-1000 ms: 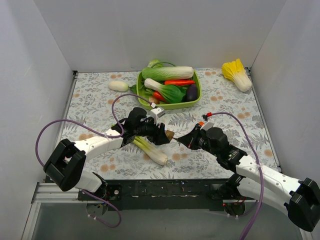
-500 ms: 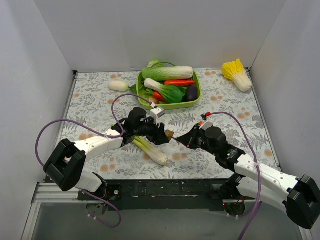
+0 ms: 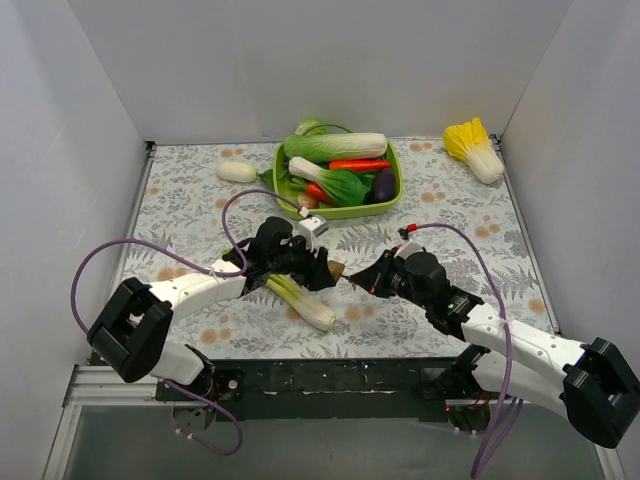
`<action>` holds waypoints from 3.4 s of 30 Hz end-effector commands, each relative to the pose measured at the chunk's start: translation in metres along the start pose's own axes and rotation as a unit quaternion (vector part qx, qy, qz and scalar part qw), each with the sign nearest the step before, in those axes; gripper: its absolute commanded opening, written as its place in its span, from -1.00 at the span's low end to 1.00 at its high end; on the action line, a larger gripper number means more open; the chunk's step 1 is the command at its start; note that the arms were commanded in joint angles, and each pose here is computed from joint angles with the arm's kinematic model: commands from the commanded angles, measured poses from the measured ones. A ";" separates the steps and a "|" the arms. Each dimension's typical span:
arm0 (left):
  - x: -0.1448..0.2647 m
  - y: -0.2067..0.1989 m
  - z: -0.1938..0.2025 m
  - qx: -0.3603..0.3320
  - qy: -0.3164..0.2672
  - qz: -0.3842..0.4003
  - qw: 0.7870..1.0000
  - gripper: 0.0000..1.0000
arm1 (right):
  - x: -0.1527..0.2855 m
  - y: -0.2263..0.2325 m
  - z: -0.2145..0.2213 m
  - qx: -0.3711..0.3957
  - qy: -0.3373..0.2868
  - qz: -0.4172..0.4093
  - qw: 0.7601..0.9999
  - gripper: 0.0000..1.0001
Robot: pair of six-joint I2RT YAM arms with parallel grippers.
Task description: Unlock with the key
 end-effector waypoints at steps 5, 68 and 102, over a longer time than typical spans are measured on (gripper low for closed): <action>0.011 -0.044 -0.034 -0.053 -0.066 0.080 0.993 -1.00 | -0.008 0.019 -0.010 -0.012 -0.024 -0.043 0.999 -0.97; 0.019 -0.070 -0.028 -0.121 -0.068 0.104 0.985 -1.00 | -0.020 0.004 -0.025 -0.051 -0.051 0.001 0.997 -0.97; 0.018 -0.097 -0.021 -0.129 -0.061 0.151 0.978 -1.00 | -0.035 0.001 -0.025 -0.073 -0.032 -0.013 0.997 -0.97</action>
Point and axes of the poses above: each gripper's point midway between its finger pads, its own x axis back along the fingers, its own y axis along the line the jaws close on, z = x × y, the point moved 4 cm from there along x, back along the fingers
